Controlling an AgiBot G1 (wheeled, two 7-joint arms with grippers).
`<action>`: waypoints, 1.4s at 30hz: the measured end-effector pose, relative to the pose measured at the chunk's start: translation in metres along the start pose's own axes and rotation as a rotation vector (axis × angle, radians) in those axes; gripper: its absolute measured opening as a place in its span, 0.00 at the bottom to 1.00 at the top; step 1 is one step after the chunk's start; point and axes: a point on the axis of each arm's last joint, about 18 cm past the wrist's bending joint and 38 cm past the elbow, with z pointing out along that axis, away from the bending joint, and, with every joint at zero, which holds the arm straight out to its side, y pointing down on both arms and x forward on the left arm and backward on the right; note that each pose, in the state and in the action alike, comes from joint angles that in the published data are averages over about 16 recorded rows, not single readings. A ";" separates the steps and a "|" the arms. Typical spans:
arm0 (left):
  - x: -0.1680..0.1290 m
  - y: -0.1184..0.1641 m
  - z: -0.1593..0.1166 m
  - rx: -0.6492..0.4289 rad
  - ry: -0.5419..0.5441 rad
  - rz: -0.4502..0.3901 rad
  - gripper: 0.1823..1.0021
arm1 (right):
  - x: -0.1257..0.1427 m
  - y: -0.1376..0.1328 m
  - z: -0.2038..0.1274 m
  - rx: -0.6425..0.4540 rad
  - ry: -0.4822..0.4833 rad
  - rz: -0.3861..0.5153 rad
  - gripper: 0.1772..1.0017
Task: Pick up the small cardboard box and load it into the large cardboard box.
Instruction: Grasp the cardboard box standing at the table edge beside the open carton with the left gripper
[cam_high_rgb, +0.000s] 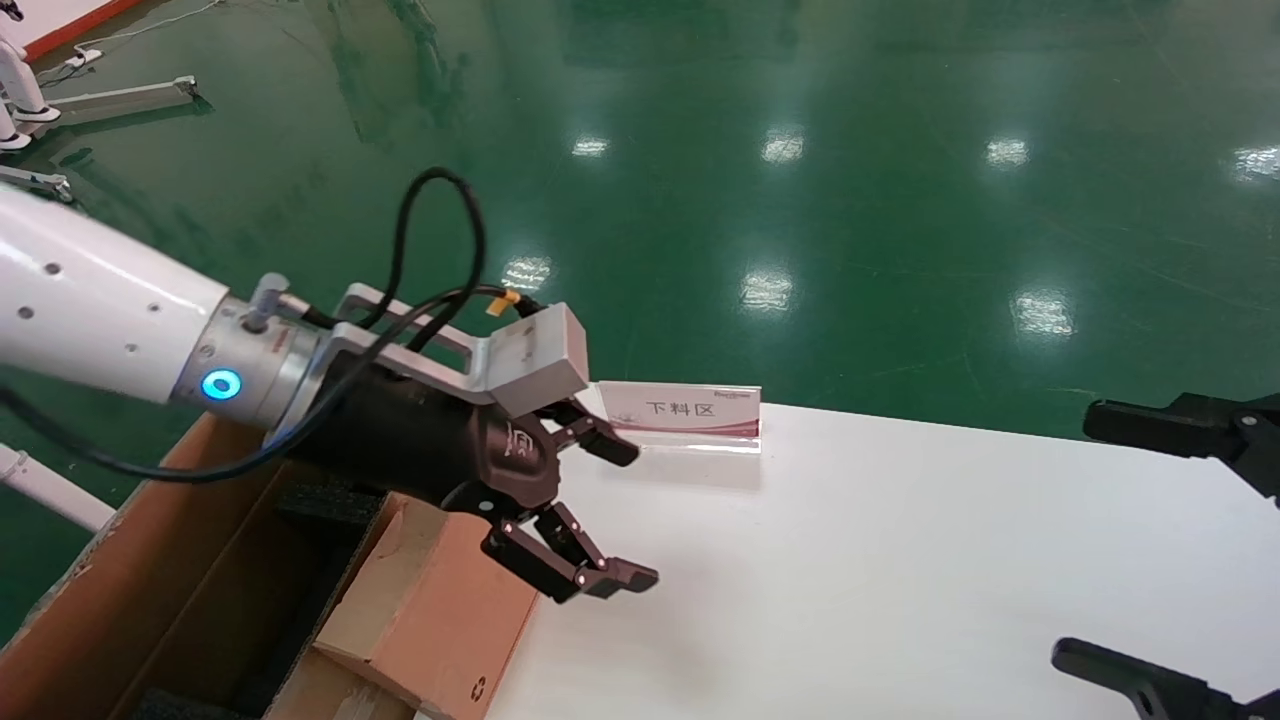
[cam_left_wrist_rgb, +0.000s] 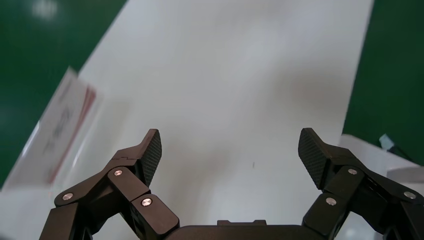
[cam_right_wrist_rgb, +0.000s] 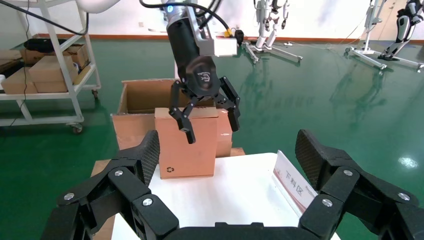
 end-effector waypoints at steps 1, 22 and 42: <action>-0.002 -0.001 0.000 -0.026 -0.012 -0.014 0.99 | 0.000 0.000 0.000 0.000 0.000 0.000 0.99; -0.033 -0.010 -0.020 -0.380 -0.333 -0.383 0.99 | 0.000 0.000 0.000 0.000 0.000 0.000 0.99; -0.034 0.011 -0.029 -0.498 -0.460 -0.766 0.99 | 0.000 0.000 0.000 0.000 0.000 0.000 0.99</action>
